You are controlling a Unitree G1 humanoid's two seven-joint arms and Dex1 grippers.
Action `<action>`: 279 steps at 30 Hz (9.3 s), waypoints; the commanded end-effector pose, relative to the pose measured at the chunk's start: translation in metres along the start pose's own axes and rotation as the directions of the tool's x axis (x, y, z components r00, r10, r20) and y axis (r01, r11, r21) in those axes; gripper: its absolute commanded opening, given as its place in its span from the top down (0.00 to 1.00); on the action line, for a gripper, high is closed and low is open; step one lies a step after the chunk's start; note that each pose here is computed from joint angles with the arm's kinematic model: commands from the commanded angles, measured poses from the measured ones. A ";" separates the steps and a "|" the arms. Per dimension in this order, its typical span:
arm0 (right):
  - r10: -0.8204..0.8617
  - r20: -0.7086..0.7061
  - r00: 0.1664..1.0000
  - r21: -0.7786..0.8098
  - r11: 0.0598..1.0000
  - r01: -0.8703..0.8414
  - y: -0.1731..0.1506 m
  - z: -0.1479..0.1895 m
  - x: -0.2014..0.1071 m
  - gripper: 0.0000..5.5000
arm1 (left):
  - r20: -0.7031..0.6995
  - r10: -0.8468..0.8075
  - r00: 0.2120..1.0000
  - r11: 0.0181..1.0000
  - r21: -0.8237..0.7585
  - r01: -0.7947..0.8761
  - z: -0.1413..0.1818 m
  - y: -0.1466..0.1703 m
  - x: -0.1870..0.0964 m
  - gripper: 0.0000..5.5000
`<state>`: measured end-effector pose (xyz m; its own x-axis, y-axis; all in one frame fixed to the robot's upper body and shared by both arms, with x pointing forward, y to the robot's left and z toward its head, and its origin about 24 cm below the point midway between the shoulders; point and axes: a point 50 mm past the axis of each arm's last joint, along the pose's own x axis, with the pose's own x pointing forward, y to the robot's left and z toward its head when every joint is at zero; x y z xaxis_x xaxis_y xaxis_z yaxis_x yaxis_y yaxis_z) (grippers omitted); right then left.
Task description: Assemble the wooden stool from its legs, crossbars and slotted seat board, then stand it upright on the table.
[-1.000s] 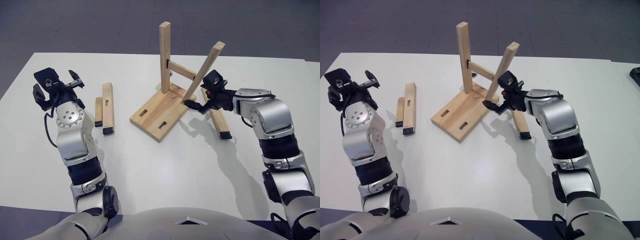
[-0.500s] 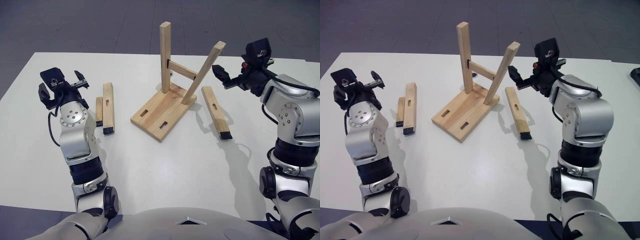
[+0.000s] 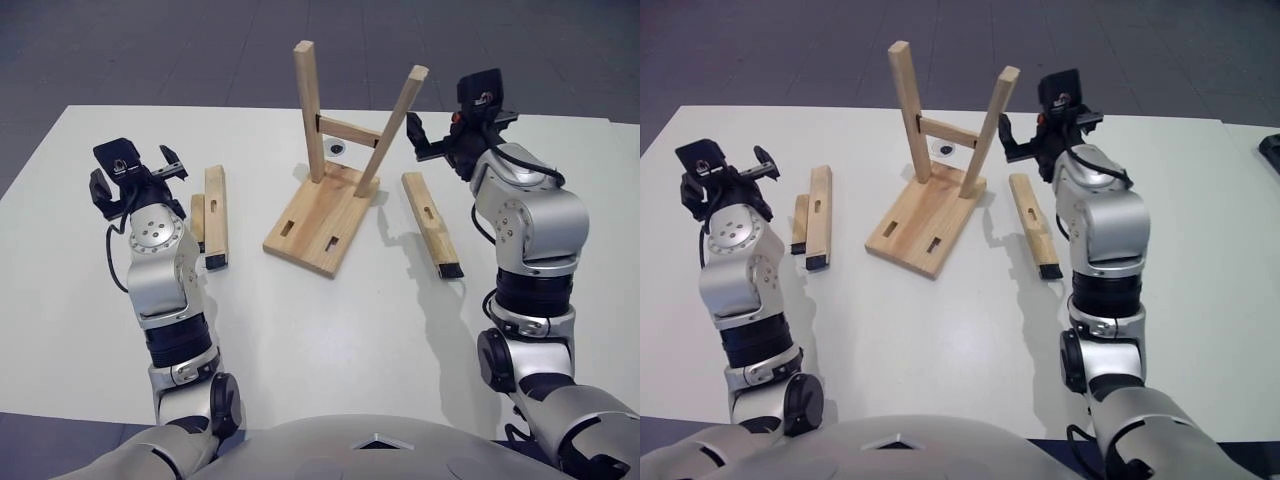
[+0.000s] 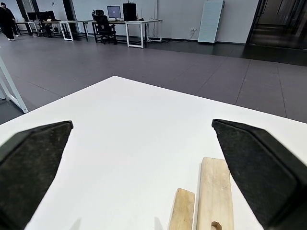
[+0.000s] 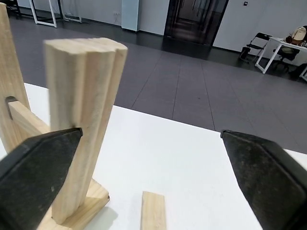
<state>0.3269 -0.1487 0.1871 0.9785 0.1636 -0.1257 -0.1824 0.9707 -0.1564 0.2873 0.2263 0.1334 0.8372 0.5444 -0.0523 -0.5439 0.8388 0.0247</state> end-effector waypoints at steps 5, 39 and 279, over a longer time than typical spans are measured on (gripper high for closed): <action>-0.052 0.059 0.997 -0.119 0.991 0.059 -0.009 0.001 0.011 0.03 | 0.000 -0.039 0.999 0.999 0.016 0.039 0.001 -0.008 0.004 0.02; -0.053 -0.157 0.986 0.034 0.998 0.059 -0.034 -0.063 -0.008 0.03 | 0.104 -0.070 0.992 0.993 0.097 0.060 0.022 0.045 0.027 0.02; 0.468 0.500 0.729 0.493 0.539 -0.683 0.068 0.084 0.003 0.92 | 0.330 -0.850 0.411 0.516 0.358 0.778 0.073 -0.082 -0.050 0.51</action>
<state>0.3225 -0.0515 0.2599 0.6263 0.7070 0.3286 -0.7531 0.4397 0.4893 0.2911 0.1277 0.2042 0.8114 -0.5091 0.2871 0.4007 0.8421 0.3609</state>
